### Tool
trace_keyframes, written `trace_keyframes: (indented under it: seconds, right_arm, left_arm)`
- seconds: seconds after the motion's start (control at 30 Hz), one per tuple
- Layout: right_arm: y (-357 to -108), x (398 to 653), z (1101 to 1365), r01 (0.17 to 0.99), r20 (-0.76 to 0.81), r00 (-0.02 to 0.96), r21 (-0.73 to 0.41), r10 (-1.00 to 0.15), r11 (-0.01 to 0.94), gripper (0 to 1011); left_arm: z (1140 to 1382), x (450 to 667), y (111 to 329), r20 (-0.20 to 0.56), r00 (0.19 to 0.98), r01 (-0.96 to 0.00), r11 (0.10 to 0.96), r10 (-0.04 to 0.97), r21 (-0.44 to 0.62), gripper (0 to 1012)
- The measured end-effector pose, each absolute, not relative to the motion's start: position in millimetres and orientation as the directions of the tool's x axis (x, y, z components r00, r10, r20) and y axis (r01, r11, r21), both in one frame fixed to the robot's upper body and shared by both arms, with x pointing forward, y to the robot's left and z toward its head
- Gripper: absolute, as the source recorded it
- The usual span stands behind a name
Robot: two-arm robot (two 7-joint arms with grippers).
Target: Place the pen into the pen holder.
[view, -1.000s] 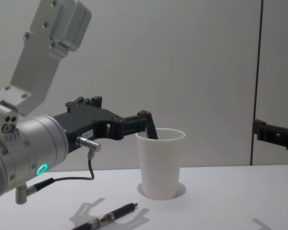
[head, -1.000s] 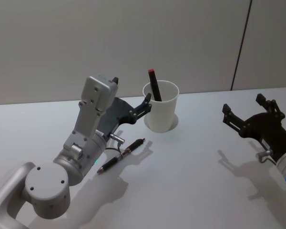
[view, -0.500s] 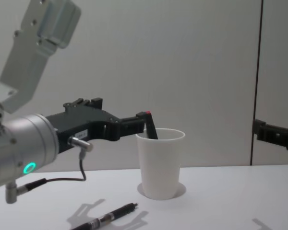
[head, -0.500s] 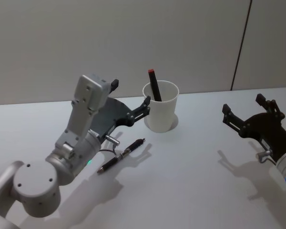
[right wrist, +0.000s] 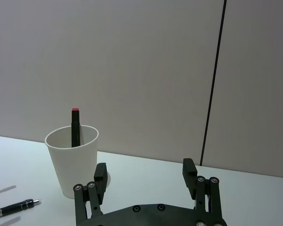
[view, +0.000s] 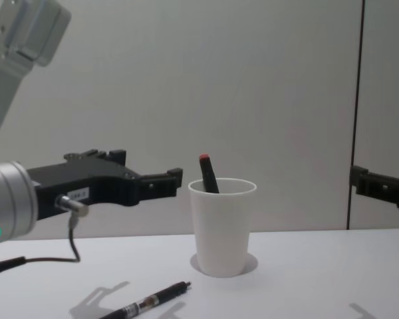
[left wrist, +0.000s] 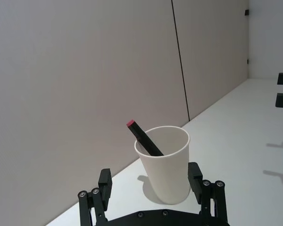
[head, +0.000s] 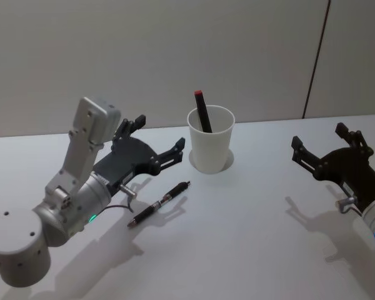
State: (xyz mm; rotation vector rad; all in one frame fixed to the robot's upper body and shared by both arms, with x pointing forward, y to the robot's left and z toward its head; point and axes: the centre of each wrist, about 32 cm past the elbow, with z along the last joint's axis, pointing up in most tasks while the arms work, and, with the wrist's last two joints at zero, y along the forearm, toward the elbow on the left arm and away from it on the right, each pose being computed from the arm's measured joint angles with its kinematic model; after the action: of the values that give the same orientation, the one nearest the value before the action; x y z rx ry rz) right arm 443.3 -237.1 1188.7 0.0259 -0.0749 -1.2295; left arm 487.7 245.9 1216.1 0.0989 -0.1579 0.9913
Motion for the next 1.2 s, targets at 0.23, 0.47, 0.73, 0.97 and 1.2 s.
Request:
trace_keyframes:
  seconds: [0.23,0.47,0.73,0.97,1.2]
  right_arm:
    - [-237.1,443.3,1188.7,0.94,0.043,0.333,0.06,-0.942,0.335,1001]
    - [-237.1,443.3,1188.7,0.94,0.043,0.333,0.06,-0.942,0.335,1001]
    - [-237.1,443.3,1188.7,0.94,0.043,0.333,0.06,-0.942,0.335,1001]
    - [-237.1,443.3,1188.7,0.94,0.043,0.333,0.06,-0.942,0.335,1001]
    - [-237.1,443.3,1188.7,0.94,0.043,0.333,0.06,-0.942,0.335,1001]
  left_arm:
    - [1218.8,482.4,257.6,0.159,0.567,-0.823,0.565,0.809,0.061,1001]
    - [1219.7,477.0,266.3,0.14,0.593,-0.805,0.58,0.793,0.123,1001]
    - [1219.9,472.3,273.2,0.129,0.619,-0.782,0.591,0.775,0.199,1001]
    - [1219.7,470.5,277.4,0.115,0.645,-0.751,0.598,0.755,0.281,1001]
    - [1217.6,470.9,278.9,0.097,0.664,-0.721,0.601,0.741,0.346,1001]
